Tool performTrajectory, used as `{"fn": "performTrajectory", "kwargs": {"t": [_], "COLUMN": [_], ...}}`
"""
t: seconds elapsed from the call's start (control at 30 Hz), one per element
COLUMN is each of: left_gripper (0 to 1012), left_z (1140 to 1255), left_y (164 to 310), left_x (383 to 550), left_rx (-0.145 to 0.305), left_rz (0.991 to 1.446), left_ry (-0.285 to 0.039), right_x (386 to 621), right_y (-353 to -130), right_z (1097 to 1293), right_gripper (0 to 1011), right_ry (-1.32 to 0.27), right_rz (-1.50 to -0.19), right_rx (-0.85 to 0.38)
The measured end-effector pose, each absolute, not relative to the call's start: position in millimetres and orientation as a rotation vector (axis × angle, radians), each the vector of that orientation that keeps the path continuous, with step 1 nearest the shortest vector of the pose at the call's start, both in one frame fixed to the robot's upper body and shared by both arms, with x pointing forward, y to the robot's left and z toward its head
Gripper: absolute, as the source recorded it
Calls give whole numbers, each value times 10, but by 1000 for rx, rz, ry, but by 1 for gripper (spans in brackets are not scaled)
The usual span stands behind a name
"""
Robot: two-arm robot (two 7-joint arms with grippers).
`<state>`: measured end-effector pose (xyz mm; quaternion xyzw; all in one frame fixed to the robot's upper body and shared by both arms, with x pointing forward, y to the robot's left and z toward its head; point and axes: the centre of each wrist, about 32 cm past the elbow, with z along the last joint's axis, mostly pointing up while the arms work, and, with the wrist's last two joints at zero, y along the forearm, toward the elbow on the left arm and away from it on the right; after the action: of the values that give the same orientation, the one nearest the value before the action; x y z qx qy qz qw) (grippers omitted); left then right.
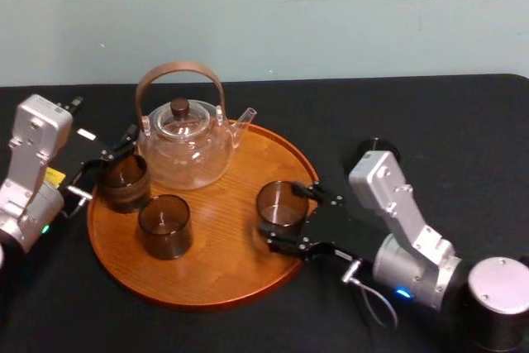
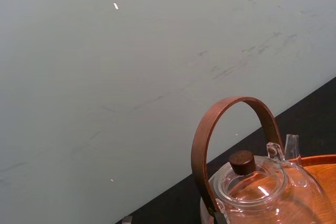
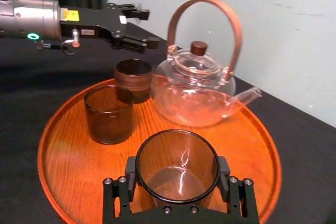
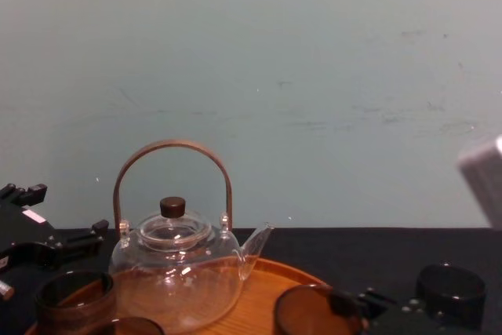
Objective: Pick up the glass from the table and place it on the tray.
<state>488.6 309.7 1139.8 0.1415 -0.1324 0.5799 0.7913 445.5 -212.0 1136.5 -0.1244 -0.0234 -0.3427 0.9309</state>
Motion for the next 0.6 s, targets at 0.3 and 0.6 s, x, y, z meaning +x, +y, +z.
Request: {"fn": "performTrajectory", "kwargs": {"t": [0.3,0.6], "left_gripper": [1001,1001], "left_z": [11398,11398], "left_y": [3097,3097], "left_x": [4886,4887], "left_rx": [305,304], "left_rz": [1248,1248], "left_ry": [-285,-285], "right_x": [4533,4558], "right_y": [-1908,-1839], "right_z": [11294,11223], "right_gripper": [904,904], "right_ry": [-54,-36], "right_rz": [-662,-654], "right_rx": [-265,-282]}}
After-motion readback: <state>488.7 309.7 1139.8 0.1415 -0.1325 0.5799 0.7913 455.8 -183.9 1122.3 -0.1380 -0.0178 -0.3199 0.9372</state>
